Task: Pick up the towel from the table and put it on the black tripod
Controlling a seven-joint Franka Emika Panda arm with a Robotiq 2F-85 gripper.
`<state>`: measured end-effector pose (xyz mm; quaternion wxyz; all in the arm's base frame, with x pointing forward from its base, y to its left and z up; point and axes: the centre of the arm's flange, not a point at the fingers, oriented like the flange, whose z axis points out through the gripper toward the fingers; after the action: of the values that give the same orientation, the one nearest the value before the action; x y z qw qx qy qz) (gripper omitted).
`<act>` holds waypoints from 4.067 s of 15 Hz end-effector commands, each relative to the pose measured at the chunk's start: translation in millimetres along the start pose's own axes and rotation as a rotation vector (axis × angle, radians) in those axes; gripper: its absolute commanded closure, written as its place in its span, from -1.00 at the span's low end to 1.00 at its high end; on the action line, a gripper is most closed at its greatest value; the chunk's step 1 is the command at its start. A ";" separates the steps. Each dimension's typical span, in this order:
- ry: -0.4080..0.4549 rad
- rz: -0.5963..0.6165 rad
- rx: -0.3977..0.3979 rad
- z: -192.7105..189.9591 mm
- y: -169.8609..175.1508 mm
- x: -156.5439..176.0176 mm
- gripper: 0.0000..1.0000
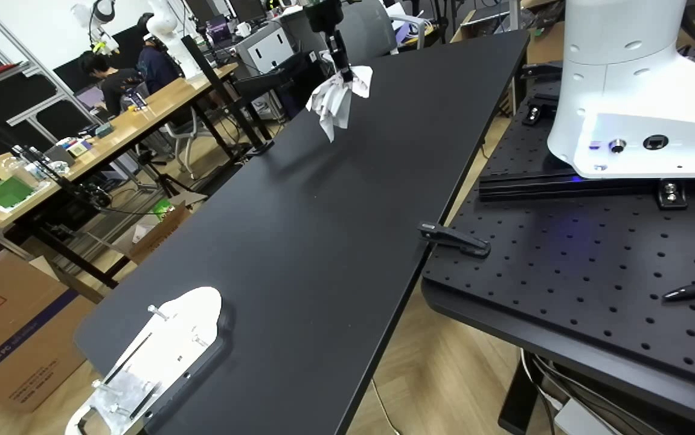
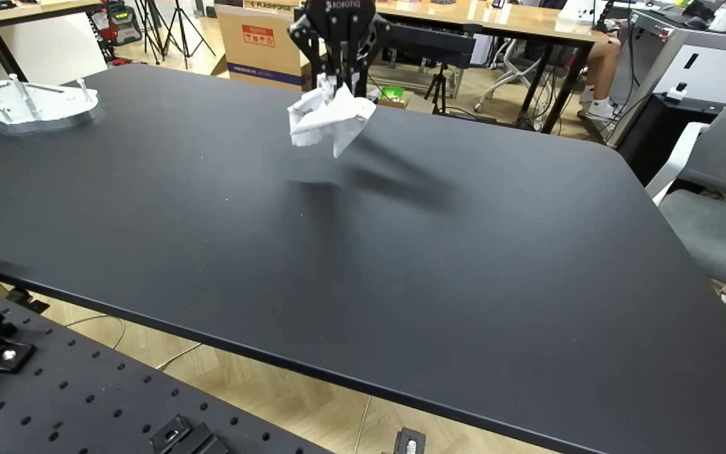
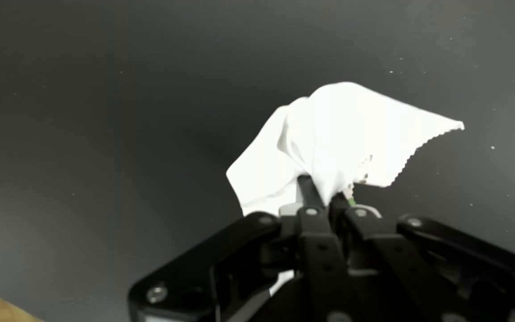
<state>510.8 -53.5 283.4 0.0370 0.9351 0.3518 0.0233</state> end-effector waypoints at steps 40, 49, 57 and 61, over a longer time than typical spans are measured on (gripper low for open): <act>-0.035 -0.185 0.115 -139.7 29.4 140.1 0.96; -0.095 -0.201 0.174 -96.4 24.8 143.0 0.96; -0.139 -0.223 0.188 -79.9 23.9 150.7 0.30; -0.152 -0.242 0.168 -90.9 17.7 155.6 -0.11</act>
<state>626.2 33.8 366.7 -0.0224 0.8900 0.4495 -0.0728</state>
